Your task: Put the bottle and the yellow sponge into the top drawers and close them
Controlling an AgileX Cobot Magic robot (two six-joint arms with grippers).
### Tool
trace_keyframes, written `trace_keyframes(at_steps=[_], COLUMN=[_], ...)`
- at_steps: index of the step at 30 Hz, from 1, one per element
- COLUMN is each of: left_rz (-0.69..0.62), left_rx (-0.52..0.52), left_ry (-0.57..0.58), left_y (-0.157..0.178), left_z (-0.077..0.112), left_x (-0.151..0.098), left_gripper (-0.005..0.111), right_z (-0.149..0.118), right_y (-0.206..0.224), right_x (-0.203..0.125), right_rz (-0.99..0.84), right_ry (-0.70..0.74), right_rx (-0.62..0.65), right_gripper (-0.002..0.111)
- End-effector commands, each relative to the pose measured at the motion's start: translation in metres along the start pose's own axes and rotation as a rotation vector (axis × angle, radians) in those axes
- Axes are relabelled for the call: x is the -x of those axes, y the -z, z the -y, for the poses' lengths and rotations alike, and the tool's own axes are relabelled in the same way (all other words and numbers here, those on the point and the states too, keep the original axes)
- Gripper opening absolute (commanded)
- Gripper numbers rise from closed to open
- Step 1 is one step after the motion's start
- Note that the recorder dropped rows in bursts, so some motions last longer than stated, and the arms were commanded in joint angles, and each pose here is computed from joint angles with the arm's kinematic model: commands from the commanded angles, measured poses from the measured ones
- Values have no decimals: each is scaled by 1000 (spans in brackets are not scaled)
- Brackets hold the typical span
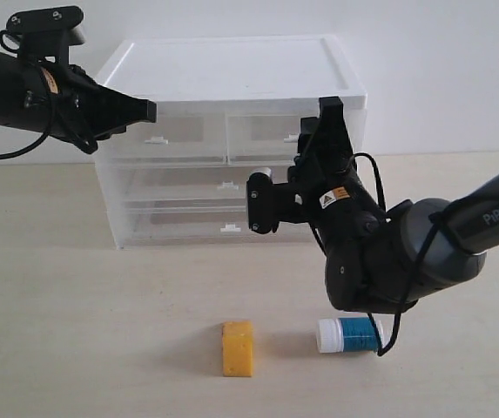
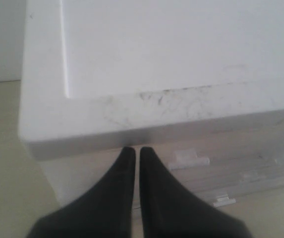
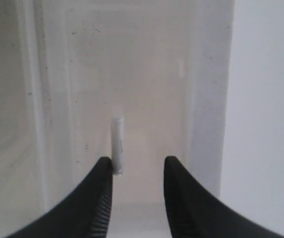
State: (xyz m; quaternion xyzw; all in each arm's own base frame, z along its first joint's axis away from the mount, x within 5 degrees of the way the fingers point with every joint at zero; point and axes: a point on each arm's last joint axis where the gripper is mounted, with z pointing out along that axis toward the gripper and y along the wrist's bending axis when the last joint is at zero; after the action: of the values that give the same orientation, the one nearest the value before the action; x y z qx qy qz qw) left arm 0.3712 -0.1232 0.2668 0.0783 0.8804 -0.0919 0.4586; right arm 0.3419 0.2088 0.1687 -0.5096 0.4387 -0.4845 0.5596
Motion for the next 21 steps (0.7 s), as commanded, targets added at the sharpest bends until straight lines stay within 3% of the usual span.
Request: trace_keyframes(at_steps=[1,21], left_rz=[55,55], left_rx=[-15,-15], left_ry=[-3,-3], left_y=[-7,-7], left_z=[0,0], left_x=[4,4], left_gripper=[4,4], right_z=[7,4], right_y=[-5,-5], right_x=[-5,0], right_rz=[7,57], right_ry=[-4,-44], right_rx=[-45,-11], right_gripper=[30,30])
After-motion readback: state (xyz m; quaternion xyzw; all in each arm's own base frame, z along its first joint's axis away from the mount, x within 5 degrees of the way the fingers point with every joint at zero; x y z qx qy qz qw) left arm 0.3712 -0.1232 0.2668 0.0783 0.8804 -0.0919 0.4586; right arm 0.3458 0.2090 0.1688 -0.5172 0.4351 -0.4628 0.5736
